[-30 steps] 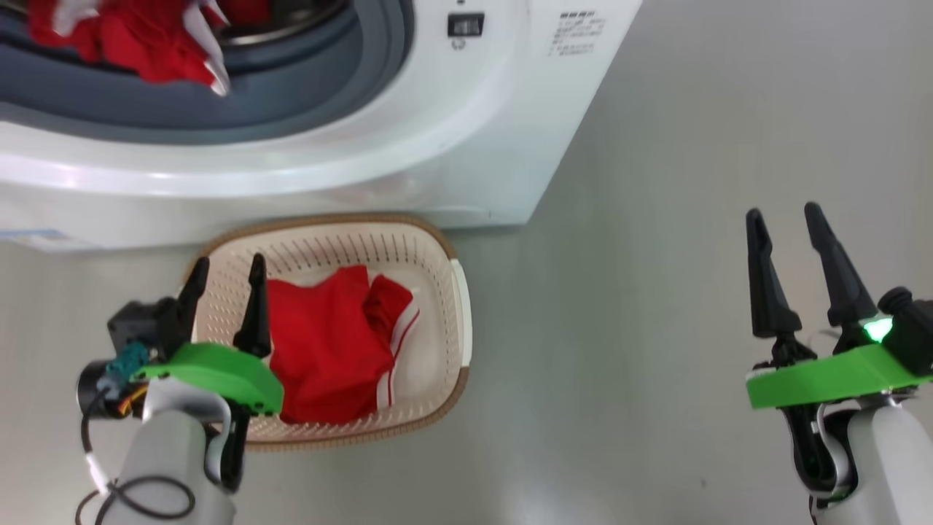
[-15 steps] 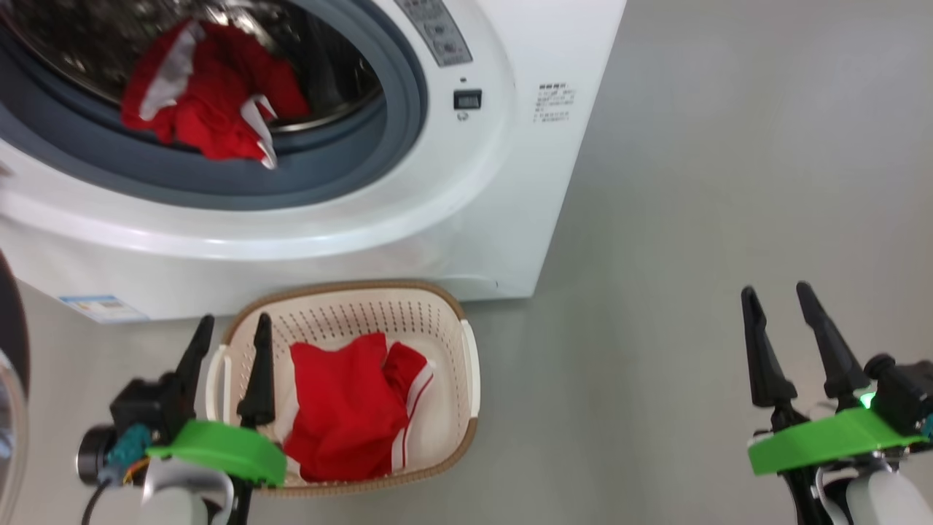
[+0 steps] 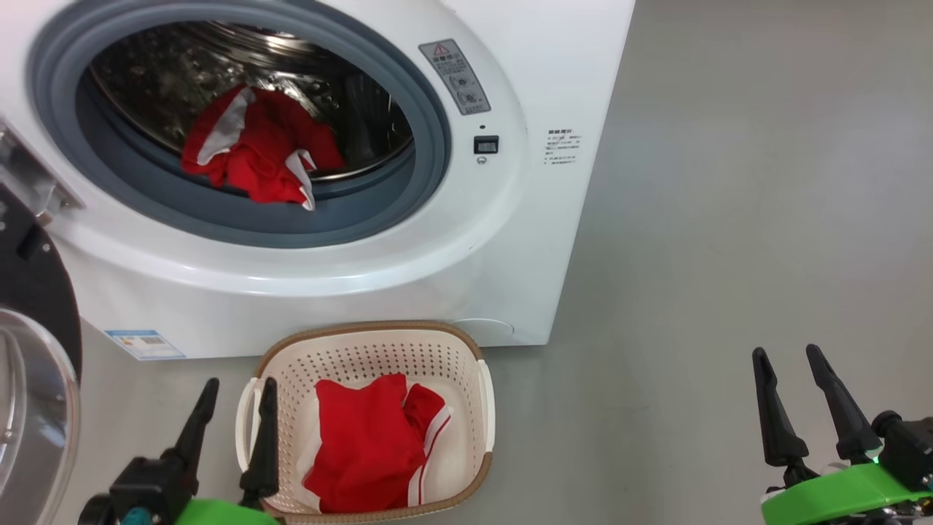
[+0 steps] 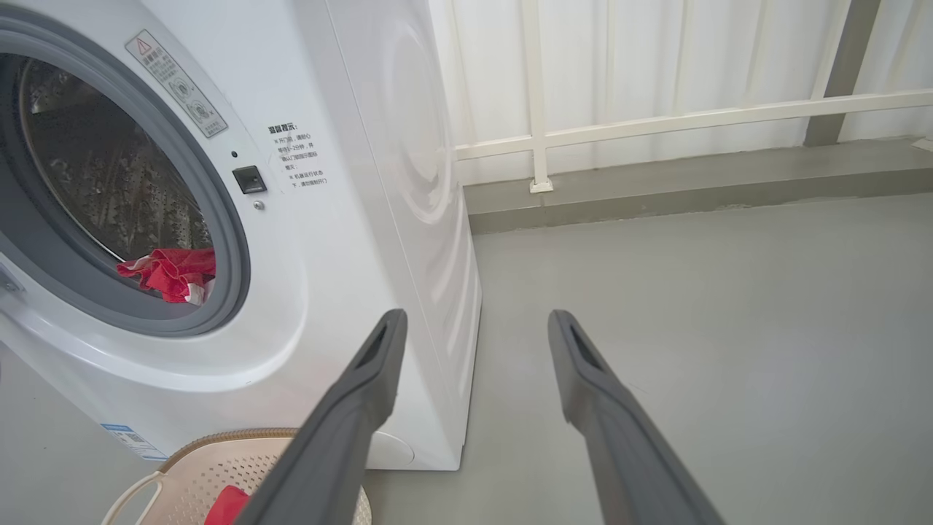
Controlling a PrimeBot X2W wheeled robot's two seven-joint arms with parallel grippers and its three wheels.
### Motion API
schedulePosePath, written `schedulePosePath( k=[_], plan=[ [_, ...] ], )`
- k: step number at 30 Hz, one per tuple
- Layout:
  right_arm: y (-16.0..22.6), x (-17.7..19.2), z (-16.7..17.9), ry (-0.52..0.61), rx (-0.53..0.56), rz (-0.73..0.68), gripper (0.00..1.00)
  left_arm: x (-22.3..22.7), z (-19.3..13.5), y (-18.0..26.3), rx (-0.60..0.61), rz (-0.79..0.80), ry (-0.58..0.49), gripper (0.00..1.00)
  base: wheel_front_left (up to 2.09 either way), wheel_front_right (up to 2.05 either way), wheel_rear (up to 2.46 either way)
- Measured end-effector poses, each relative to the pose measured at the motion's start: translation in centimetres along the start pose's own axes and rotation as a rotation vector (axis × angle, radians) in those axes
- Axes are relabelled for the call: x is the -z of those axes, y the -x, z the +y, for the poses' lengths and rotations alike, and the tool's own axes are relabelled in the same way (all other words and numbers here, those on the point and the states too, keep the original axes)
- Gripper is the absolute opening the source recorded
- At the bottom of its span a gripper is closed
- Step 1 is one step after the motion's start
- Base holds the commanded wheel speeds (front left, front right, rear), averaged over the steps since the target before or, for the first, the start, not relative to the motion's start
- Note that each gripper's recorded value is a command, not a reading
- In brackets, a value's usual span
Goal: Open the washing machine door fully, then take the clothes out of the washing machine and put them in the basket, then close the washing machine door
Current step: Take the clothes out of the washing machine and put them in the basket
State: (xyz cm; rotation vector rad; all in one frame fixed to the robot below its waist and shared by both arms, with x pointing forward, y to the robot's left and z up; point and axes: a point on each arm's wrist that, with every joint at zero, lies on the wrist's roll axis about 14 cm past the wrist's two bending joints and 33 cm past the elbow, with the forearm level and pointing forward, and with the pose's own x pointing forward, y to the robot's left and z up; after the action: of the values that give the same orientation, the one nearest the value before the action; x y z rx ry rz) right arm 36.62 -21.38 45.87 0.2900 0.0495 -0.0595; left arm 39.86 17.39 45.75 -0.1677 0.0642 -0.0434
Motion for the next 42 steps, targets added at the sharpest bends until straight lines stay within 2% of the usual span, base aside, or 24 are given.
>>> schedulePosePath(
  k=[18,36,42],
  plan=[
    [2.1,0.1,-0.8,-0.003,0.026,0.004,1.00,-0.9,0.6,4.0,-0.044,-0.031,0.010,1.00,0.00,0.00,0.00],
    [2.4,0.6,-1.4,-0.001,0.048,0.022,1.00,-0.5,0.6,4.0,-0.053,-0.021,0.015,1.00,0.00,0.00,0.00],
    [1.5,1.0,-1.2,-0.011,0.049,0.030,1.00,-0.2,0.4,2.6,-0.055,-0.010,0.013,1.00,0.00,0.00,0.00]
  ],
)
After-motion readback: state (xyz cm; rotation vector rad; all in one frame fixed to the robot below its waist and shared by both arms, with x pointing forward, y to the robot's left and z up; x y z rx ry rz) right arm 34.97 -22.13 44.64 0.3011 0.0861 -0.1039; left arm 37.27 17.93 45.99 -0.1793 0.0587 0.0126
